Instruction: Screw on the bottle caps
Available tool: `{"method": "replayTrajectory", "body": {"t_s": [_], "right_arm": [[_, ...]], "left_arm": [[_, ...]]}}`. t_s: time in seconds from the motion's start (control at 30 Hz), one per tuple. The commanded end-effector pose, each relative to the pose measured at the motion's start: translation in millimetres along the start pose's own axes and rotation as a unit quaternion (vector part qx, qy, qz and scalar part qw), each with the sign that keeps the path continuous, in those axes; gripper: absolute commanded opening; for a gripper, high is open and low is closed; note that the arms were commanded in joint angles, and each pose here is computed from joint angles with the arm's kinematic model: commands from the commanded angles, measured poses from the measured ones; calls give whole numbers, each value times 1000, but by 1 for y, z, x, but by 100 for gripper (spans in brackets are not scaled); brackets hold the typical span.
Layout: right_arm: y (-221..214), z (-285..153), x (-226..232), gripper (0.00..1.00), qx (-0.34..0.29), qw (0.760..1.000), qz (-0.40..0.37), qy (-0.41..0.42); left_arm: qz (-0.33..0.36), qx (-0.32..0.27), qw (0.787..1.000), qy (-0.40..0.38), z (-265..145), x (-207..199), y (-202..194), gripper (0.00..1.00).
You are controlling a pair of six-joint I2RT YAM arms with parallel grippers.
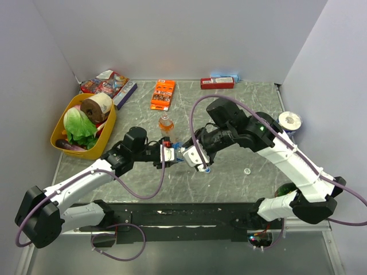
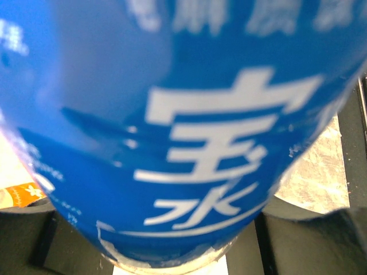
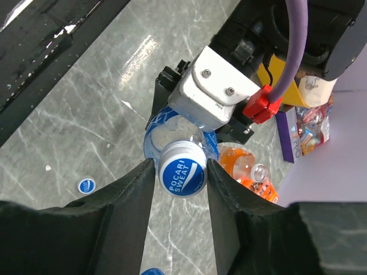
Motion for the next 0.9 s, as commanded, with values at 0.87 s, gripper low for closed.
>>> {"method": "replayTrajectory", "body": {"t_s": [0.87], "right_arm": [[-68, 13, -82, 13, 38, 767, 630, -118]], "left_arm": [[-25, -116, 870, 479, -46, 116, 98, 1]]}}
Point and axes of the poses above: each gripper's point midway between its finger pads, its own z axis out along the fingers, its own x axis along the line the jaws close on, y = z × x, the point moved 4 cm from there along -z, back along the fingers, and after that the axes turned 7 degrees about -z, right-handed, at the moved point
